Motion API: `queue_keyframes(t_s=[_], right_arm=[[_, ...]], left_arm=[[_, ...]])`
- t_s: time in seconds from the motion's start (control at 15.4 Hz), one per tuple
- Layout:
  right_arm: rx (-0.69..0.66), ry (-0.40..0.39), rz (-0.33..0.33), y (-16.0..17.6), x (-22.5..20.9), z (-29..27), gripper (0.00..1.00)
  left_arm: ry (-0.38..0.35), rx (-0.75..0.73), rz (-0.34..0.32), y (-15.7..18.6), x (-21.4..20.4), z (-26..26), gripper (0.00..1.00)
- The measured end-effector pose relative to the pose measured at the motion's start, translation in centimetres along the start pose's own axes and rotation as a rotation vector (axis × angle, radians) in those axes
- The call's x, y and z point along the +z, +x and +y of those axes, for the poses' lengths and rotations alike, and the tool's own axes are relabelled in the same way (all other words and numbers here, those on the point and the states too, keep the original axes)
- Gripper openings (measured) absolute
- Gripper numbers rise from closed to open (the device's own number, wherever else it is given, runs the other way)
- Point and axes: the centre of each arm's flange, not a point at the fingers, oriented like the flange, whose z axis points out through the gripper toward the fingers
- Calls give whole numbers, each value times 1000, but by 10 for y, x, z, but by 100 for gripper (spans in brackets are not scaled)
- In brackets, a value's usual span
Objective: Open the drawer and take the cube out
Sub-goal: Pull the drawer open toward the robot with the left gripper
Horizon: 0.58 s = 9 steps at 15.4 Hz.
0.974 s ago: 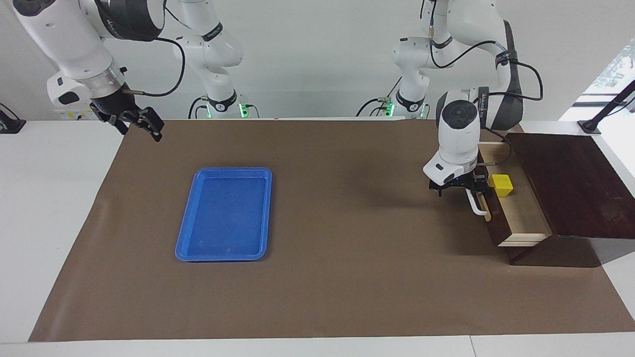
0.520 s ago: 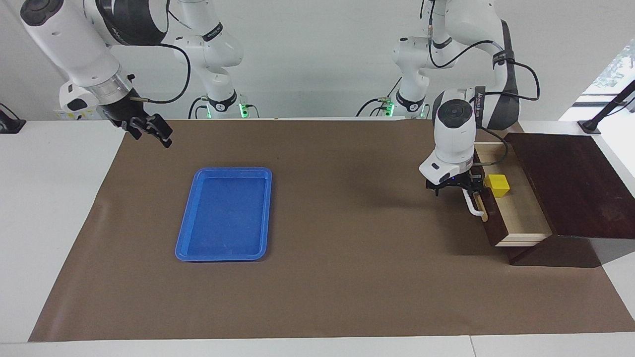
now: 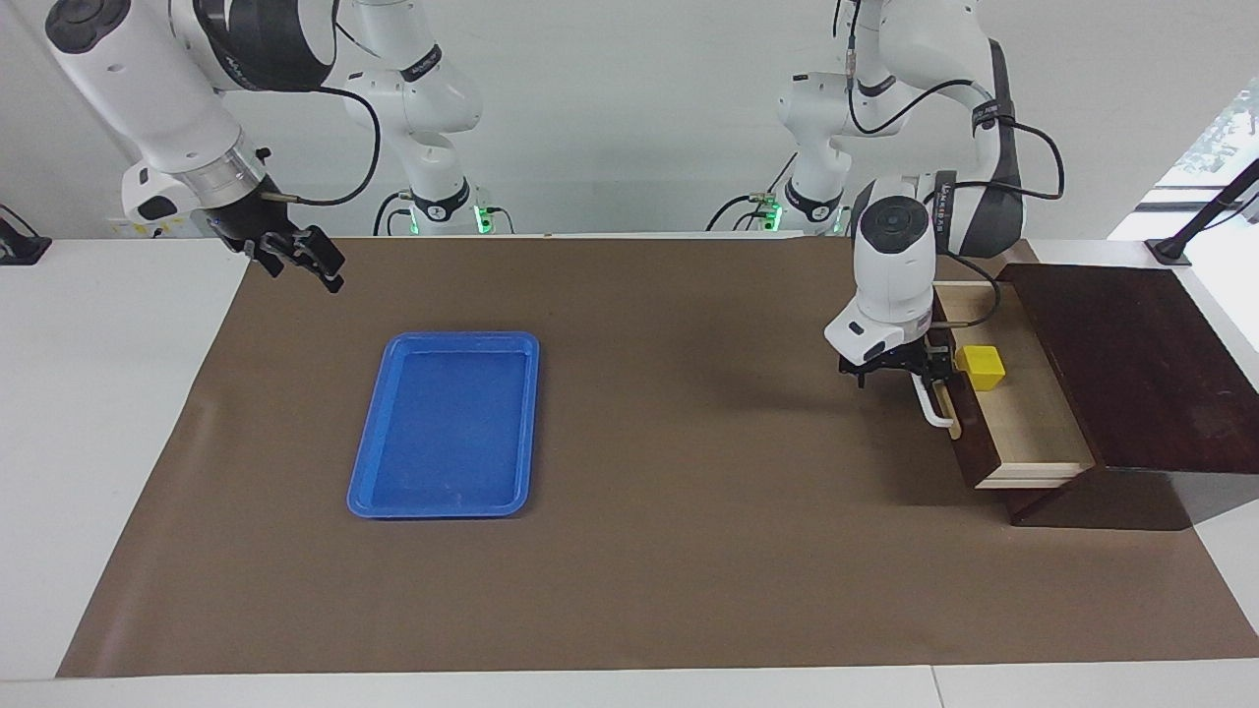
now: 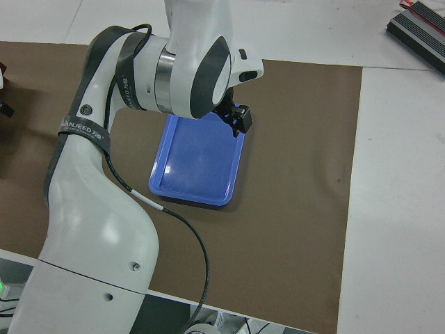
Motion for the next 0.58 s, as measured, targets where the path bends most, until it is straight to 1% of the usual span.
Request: queue_keyframes(t_s=[0.19, 0.39, 0.45, 0.58], right_arm=[[-1, 0, 0, 0, 0, 0, 100], [-2, 0, 0, -1, 0, -1, 100], [-2, 0, 0, -1, 0, -1, 100], [-2, 0, 1, -1, 0, -1, 100]], left_arm=[[3, -2, -7, 1, -6, -1, 100], [12, -19, -15, 6, -29, -9, 100], [8, -30, -15, 8, -37, -13, 100], [-32, -65, -14, 11, -56, -19, 100]])
